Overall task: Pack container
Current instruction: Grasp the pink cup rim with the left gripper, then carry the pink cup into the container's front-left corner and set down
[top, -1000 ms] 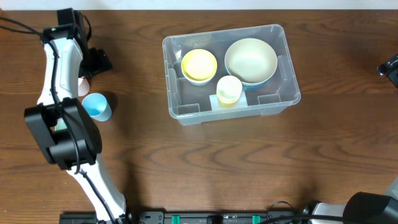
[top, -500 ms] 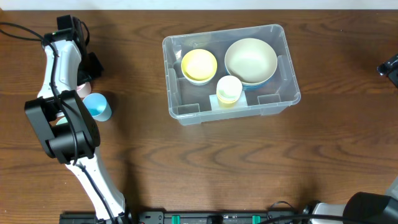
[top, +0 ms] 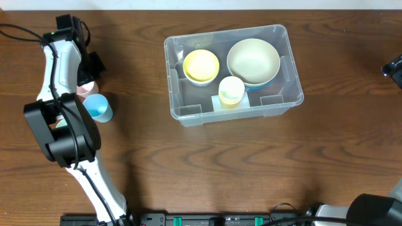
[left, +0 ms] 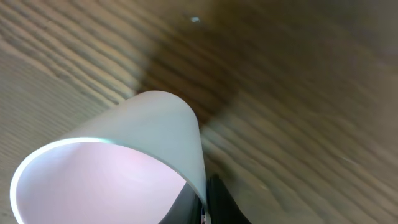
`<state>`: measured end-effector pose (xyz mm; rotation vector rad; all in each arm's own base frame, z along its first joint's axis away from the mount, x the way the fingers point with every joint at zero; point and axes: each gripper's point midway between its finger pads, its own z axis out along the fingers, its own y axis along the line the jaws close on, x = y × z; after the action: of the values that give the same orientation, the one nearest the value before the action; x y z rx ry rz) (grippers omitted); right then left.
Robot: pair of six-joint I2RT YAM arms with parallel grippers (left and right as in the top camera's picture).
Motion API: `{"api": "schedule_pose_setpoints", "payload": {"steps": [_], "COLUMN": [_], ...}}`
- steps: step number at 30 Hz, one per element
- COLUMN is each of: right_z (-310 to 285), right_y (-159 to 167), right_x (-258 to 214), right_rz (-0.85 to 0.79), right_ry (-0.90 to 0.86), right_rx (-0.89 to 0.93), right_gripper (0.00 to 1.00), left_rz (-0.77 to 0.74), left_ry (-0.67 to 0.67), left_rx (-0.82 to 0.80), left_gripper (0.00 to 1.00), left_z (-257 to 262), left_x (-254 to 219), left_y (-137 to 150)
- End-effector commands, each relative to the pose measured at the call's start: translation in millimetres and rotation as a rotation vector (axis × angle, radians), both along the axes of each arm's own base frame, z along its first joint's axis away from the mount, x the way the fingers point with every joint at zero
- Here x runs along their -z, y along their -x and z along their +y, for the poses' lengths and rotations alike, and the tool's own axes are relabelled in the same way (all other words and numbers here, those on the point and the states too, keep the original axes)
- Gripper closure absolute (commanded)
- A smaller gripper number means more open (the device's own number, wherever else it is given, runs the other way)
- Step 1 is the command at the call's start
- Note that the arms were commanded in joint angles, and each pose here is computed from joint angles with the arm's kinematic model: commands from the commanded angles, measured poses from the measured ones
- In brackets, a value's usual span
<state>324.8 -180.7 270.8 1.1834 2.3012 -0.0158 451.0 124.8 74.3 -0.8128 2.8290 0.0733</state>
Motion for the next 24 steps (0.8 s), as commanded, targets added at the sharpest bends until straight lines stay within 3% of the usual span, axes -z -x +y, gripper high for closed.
{"api": "schedule_pose_setpoints", "payload": {"steps": [1, 8, 13, 17, 24], "right_z": [-4, -3, -4, -3, -4], "right_y": [2, 2, 2, 2, 2], "right_x": [1, 1, 1, 1, 1], "right_rz": [0.000, 0.000, 0.000, 0.000, 0.000], "right_ry": [-0.007, -0.007, -0.007, -0.007, -0.007], "right_rx": [0.021, 0.021, 0.021, 0.021, 0.021], "right_gripper": [0.01, 0.01, 0.01, 0.01, 0.01], "left_rz": [-0.146, -0.390, -0.524, -0.532, -0.363], "left_ry": [0.037, 0.059, 0.082, 0.082, -0.034], "left_rx": [0.062, 0.193, 0.445, 0.692, 0.866], "left_gripper": [0.94, 0.94, 0.94, 0.94, 0.94], "left_z": [-20, -79, -167, -242, -303], "left_x": [-60, -166, -223, -231, -190], "left_y": [-6, 2, 22, 44, 75]}}
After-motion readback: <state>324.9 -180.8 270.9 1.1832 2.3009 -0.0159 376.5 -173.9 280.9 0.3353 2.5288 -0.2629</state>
